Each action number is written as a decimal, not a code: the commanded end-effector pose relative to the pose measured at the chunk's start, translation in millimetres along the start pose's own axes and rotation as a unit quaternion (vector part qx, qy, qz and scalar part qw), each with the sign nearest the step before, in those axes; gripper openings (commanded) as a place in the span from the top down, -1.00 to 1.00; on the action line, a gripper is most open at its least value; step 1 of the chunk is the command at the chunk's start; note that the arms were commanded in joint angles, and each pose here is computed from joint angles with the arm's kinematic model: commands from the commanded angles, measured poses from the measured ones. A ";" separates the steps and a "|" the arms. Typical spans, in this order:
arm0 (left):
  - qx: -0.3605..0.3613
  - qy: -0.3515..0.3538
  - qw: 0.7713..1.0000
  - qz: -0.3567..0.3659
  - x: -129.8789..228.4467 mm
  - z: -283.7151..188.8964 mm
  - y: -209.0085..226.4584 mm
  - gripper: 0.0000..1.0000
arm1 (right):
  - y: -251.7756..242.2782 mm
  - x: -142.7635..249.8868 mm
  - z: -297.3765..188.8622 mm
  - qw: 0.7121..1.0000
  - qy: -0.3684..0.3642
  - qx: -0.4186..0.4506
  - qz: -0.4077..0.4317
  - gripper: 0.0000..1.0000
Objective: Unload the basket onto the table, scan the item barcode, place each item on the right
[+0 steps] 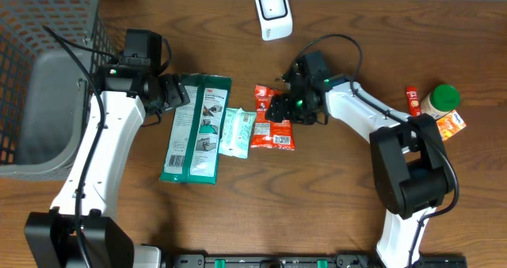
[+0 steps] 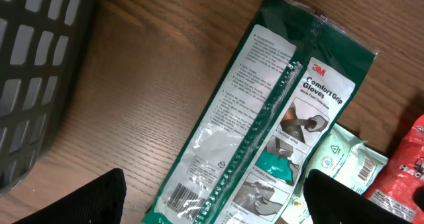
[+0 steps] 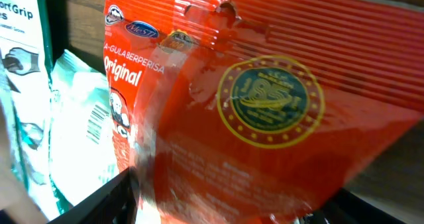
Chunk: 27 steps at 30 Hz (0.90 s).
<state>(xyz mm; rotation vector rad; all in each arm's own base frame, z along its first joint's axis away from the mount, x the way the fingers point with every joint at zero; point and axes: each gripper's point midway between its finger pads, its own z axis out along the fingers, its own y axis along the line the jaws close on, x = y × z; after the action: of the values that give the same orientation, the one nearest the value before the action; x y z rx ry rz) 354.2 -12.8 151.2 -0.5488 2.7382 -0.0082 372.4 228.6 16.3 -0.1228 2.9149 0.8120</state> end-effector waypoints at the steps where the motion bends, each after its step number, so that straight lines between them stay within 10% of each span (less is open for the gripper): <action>1: -0.003 -0.011 1.000 0.000 -6.0 -5.2 1.6 -0.72 | -12.2 6.7 0.2 1.000 0.015 -0.013 0.008 -0.41; 10: -0.003 -0.011 1.000 0.000 -5.9 -5.2 1.5 -0.72 | -16.7 14.3 7.7 1.000 0.016 -0.021 -0.002 -0.37; 17: -0.003 -0.011 1.000 0.000 -6.0 -5.2 1.6 -0.72 | -23.9 18.6 14.2 1.000 0.007 -0.021 -0.017 0.35; 27: -0.003 -0.011 1.000 0.000 -5.9 -5.2 1.5 -0.72 | -32.7 -1.7 -81.2 0.986 -0.088 0.113 -0.081 0.78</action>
<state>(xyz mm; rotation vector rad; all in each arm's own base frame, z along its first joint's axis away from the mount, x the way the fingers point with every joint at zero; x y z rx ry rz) 354.1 -12.9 151.2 -0.5488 2.7387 -0.0086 353.9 201.7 34.0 -0.2544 2.8531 0.7636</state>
